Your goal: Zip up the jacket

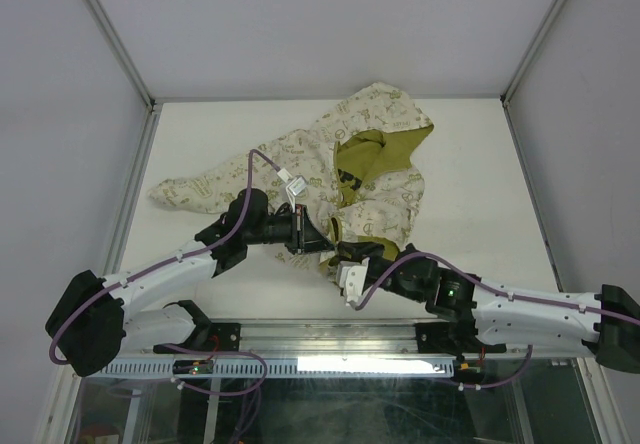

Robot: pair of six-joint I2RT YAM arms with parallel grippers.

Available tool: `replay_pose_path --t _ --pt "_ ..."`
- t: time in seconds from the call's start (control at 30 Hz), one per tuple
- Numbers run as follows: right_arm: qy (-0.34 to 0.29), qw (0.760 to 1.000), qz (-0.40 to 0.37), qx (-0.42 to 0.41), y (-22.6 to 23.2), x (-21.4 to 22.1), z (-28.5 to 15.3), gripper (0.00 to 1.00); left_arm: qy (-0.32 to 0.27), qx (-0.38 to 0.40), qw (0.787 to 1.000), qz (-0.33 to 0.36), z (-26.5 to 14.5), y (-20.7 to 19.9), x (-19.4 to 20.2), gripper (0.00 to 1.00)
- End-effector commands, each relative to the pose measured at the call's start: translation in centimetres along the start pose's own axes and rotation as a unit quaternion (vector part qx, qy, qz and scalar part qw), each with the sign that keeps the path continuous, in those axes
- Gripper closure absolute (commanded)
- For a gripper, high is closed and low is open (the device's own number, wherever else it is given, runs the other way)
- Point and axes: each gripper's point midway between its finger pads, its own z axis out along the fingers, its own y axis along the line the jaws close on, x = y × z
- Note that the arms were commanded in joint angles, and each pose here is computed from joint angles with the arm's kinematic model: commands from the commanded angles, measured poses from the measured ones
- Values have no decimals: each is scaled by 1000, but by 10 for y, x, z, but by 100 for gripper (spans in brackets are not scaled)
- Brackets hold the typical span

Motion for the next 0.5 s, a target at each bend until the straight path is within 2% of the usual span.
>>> replay_pose_path --t 0.0,0.17,0.47 --pt "-22 999 11 30 -19 -19 -1 66 -15 34 999 19 -1 -20 -16 100" --pt "-20 999 27 16 -17 -22 -2 72 -10 20 999 24 -1 -13 -14 100" --pt "-26 998 63 -3 -16 -35 -2 72 -7 3 999 37 -2 -7 -13 100"
